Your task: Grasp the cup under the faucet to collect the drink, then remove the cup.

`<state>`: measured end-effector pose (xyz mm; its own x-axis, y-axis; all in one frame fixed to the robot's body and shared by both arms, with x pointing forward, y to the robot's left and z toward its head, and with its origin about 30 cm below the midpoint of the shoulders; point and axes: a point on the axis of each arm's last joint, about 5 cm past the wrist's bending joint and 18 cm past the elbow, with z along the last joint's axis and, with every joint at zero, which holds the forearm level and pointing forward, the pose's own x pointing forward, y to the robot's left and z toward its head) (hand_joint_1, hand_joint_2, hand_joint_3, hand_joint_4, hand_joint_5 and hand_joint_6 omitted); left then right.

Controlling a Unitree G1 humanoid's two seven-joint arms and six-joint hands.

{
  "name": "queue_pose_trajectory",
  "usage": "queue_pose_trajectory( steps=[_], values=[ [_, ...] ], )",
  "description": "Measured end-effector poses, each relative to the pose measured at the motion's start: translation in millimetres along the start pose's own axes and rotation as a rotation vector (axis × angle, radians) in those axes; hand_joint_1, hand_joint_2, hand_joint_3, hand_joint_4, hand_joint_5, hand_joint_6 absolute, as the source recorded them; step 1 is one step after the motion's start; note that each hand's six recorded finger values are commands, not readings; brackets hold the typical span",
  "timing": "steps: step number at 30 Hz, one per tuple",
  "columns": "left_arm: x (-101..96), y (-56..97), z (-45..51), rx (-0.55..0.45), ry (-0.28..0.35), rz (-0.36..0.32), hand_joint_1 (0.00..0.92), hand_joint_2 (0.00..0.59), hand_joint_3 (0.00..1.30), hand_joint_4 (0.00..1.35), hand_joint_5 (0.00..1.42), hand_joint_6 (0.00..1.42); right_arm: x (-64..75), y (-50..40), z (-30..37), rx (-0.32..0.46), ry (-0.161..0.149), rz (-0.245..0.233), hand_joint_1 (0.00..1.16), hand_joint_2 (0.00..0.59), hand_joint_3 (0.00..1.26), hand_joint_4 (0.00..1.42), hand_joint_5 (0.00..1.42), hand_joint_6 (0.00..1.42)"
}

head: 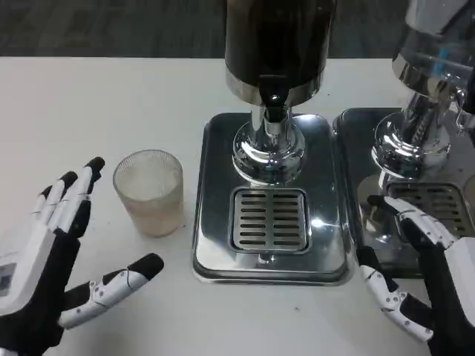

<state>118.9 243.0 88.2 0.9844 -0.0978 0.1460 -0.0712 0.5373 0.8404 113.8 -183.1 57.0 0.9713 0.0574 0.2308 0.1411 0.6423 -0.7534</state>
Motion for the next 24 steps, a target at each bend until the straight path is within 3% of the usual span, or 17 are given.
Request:
queue_pose_trajectory(
  steps=[5,16,24],
  values=[
    [7.3,0.8,-6.1,-0.016,0.007,0.025,0.000,0.047,0.00,0.00,0.00,0.00,0.0,1.2,1.1,0.005,0.004,-0.004,0.38,0.429,0.26,0.23,0.25,0.38],
    [35.9,-1.7,-31.3,-0.061,0.037,0.082,0.000,0.040,0.00,0.00,0.00,0.00,6.4,5.1,5.2,0.021,-0.010,-0.020,0.38,0.429,0.27,0.24,0.26,0.40],
    [49.6,-6.3,-46.4,-0.090,0.059,0.073,0.039,0.038,0.00,0.00,0.03,0.03,7.9,5.2,5.5,0.025,-0.013,-0.023,0.38,0.427,0.27,0.24,0.27,0.40]
  ],
)
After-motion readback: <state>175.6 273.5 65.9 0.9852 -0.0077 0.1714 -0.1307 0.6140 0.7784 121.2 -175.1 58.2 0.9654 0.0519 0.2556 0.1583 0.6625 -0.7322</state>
